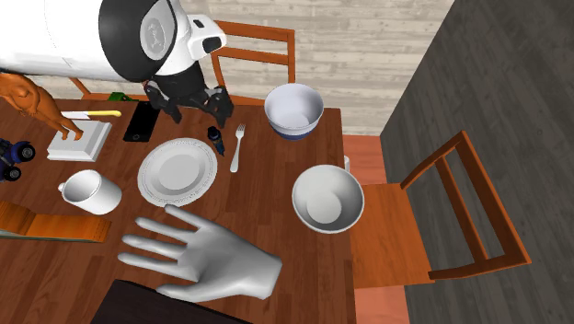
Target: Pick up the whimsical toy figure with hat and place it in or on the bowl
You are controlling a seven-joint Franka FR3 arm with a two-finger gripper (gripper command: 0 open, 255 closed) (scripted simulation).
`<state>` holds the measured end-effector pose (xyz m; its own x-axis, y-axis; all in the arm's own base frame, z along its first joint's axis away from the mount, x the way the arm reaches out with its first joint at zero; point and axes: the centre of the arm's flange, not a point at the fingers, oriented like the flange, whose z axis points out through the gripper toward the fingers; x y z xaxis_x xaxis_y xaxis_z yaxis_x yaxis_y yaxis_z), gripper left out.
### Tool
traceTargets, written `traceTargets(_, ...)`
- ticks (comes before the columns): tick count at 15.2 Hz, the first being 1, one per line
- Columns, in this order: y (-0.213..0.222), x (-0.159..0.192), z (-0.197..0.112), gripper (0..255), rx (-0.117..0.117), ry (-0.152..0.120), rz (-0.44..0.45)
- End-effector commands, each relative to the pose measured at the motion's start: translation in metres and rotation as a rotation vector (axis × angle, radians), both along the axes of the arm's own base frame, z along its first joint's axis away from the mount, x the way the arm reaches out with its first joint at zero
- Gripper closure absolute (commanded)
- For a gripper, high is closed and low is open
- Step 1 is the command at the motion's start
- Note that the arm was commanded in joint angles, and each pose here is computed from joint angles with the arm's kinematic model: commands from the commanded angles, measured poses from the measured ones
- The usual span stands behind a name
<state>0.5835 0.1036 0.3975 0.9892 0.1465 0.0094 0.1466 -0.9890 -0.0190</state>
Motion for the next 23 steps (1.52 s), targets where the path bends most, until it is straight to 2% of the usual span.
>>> traceTargets(1, 0.006, 0.014, -0.021, 0, -0.003, 0.013, 0.012)
traceTargets(14, 0.065, 0.114, -0.153, 0, -0.019, 0.094, 0.086)
traceTargets(23, 0.065, 0.11, -0.192, 0, -0.019, 0.094, 0.086)
